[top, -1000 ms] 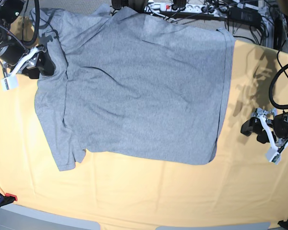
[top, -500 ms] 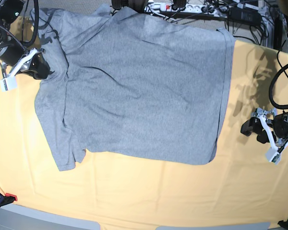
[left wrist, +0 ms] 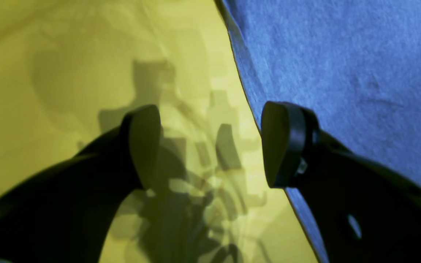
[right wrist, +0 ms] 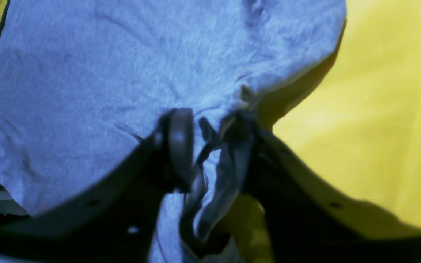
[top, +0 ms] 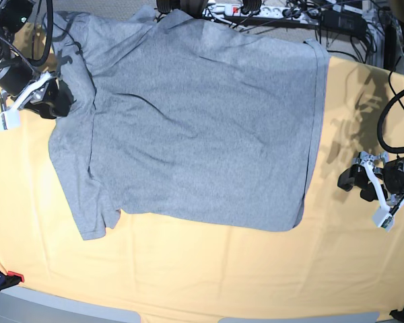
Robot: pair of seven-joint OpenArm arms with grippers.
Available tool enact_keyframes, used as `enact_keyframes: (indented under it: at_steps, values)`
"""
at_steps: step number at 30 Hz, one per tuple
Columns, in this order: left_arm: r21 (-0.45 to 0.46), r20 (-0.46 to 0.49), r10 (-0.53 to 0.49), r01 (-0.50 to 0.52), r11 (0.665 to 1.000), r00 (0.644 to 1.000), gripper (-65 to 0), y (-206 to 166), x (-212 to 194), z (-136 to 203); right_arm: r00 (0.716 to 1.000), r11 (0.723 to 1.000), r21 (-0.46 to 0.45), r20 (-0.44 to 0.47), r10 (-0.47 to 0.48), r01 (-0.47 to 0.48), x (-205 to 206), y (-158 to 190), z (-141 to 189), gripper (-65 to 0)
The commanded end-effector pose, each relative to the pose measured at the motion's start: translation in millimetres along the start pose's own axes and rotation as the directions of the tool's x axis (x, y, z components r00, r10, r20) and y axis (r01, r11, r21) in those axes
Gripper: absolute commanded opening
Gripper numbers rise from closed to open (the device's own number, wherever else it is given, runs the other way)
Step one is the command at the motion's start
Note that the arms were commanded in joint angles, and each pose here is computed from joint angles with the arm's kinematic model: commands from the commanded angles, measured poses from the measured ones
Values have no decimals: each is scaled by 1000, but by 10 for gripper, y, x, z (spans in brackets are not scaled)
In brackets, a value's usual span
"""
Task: Layout the t-shirt on the table in an organized manner, then fold the t-shirt properly
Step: 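Pull the shirt edge outward with the right gripper to smooth it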
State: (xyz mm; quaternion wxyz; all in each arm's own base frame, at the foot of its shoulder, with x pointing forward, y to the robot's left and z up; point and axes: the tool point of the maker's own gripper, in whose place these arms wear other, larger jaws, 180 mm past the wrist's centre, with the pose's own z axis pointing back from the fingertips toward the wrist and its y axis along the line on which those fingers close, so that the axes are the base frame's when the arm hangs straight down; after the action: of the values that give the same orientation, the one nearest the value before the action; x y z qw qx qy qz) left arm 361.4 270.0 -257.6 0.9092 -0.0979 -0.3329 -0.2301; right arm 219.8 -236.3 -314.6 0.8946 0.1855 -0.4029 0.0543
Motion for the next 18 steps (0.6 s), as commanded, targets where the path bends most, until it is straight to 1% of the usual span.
enact_keyframes:
  at_steps: [1, 3, 5, 6, 14, 18]
  values:
    - [27, 41, -17, 16, 1000, 999, -217, 81, 150, 122, 999, 1000, 2, 39, 26, -26, 128, 0, 32, -505]
    - [27, 42, -17, 16, 1000, 999, -217, 81, 150, 122, 999, 1000, 2, 39, 26, -26, 128, 0, 32, -560]
    - [26, 42, -17, 16, 1000, 999, -217, 79, 151, 121, 999, 1000, 2, 38, 26, -26, 126, 0, 32, -638]
    - [26, 42, -17, 16, 1000, 999, -217, 80, 150, 121, 999, 1000, -2, 34, 27, -27, 118, -8, 32, -650]
    - [27, 41, -17, 16, 1000, 999, -217, 81, 150, 122, 999, 997, -59, -17, 45, -46, 35, -116, 38, -650]
    - [27, 41, -17, 16, 1000, 999, -217, 81, 150, 122, 996, 992, -96, -48, 75, -80, 39, -211, 83, -650]
